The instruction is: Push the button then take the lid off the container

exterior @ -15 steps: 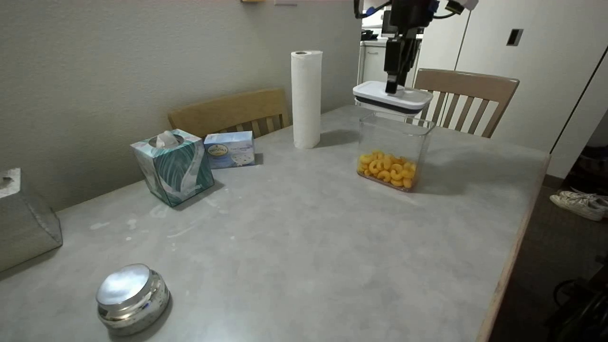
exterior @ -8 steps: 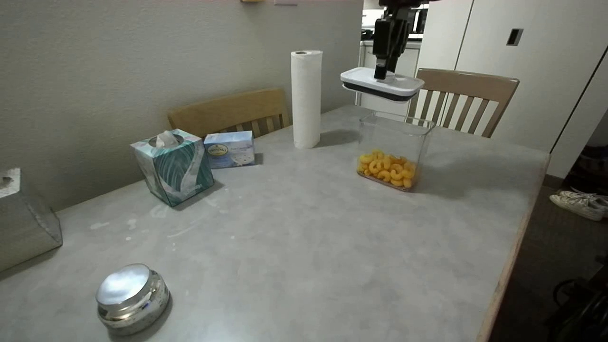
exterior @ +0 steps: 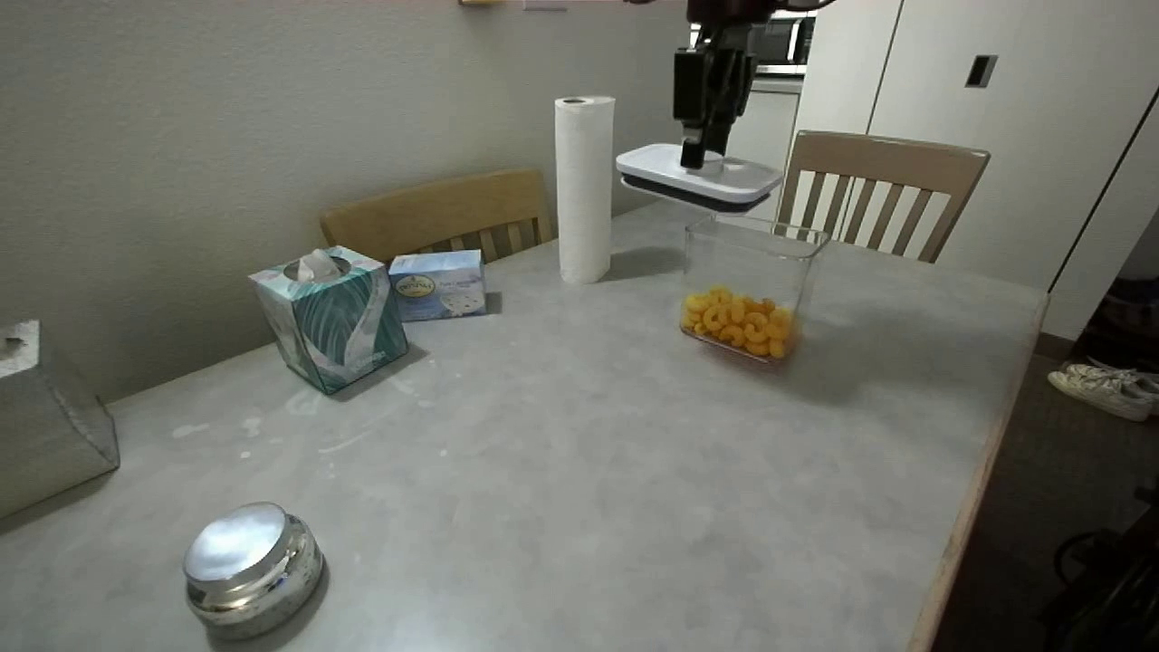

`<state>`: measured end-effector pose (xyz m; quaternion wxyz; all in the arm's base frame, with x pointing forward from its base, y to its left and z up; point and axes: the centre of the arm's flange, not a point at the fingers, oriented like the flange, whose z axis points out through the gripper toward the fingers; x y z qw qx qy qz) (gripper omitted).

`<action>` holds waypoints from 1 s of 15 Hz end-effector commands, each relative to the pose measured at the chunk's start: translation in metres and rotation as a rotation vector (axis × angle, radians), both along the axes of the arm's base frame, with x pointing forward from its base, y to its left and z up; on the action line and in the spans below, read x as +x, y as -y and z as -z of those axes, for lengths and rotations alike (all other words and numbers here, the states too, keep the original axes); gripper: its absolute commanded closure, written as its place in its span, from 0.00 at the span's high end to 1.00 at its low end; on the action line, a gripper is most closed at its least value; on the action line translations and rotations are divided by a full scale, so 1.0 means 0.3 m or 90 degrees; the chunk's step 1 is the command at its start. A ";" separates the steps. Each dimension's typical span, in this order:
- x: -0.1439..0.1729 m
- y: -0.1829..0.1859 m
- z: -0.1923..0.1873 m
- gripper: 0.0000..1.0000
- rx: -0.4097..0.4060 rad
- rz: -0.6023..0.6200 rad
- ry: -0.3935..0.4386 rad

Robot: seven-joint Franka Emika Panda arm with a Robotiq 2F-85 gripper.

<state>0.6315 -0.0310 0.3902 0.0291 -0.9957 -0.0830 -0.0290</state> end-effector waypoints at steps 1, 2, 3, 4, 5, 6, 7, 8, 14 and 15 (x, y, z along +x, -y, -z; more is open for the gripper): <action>0.029 -0.102 0.053 0.29 -0.014 0.049 -0.001; 0.040 -0.136 0.072 0.29 -0.016 0.066 -0.008; 0.052 -0.174 0.097 0.29 -0.019 0.082 -0.014; 0.061 -0.203 0.122 0.29 -0.023 0.096 -0.019; 0.070 -0.232 0.154 0.29 -0.034 0.111 -0.026; 0.074 -0.255 0.182 0.29 -0.048 0.122 -0.036; 0.080 -0.279 0.221 0.29 -0.060 0.135 -0.046; 0.083 -0.298 0.256 0.29 -0.072 0.148 -0.055; 0.083 -0.361 0.468 0.29 -0.078 0.154 -0.092; 0.085 -0.366 0.495 0.29 -0.066 0.148 -0.090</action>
